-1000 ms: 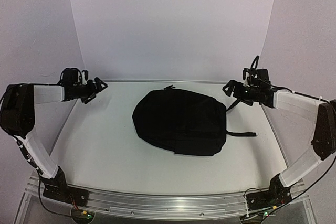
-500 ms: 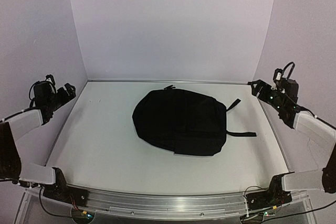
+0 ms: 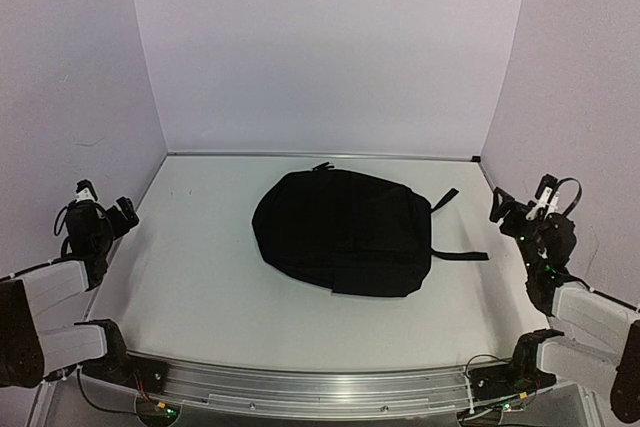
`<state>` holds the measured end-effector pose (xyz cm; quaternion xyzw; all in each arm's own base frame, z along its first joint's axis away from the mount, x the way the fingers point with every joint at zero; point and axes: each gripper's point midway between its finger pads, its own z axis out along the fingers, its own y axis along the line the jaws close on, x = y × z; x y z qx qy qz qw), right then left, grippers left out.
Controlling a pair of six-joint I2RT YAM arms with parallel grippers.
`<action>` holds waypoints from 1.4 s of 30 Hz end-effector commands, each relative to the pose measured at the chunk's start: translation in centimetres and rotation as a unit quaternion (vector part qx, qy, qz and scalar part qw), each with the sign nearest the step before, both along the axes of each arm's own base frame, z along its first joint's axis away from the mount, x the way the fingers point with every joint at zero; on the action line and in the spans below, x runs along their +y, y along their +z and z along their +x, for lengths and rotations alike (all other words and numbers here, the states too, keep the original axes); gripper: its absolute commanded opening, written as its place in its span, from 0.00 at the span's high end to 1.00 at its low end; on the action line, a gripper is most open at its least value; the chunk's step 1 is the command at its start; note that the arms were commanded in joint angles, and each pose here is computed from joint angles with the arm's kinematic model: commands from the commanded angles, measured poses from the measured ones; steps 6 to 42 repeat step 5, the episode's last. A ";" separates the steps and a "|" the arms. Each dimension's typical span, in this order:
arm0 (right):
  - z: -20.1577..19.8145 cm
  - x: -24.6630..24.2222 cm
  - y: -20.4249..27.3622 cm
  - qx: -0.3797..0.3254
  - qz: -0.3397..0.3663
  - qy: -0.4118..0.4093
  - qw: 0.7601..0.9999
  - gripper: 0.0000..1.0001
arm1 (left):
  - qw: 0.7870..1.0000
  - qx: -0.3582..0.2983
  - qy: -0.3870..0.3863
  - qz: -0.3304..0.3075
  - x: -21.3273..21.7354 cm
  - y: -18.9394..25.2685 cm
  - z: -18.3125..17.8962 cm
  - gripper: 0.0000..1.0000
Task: Pack the student bag
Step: Reset both arms
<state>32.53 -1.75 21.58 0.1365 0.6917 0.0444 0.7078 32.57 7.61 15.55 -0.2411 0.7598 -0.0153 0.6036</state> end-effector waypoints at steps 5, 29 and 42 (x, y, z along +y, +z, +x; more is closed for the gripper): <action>-0.4 -0.3 3.5 -0.068 -0.017 -0.009 0.998 0.02 | 0.998 -0.049 0.007 0.030 0.4 2.6 -0.1 0.00; -0.4 -0.3 3.5 -0.068 -0.017 -0.009 0.998 0.02 | 0.998 -0.049 0.007 0.030 0.4 2.6 -0.1 0.00; -0.4 -0.3 3.5 -0.068 -0.017 -0.009 0.998 0.02 | 0.998 -0.049 0.007 0.030 0.4 2.6 -0.1 0.00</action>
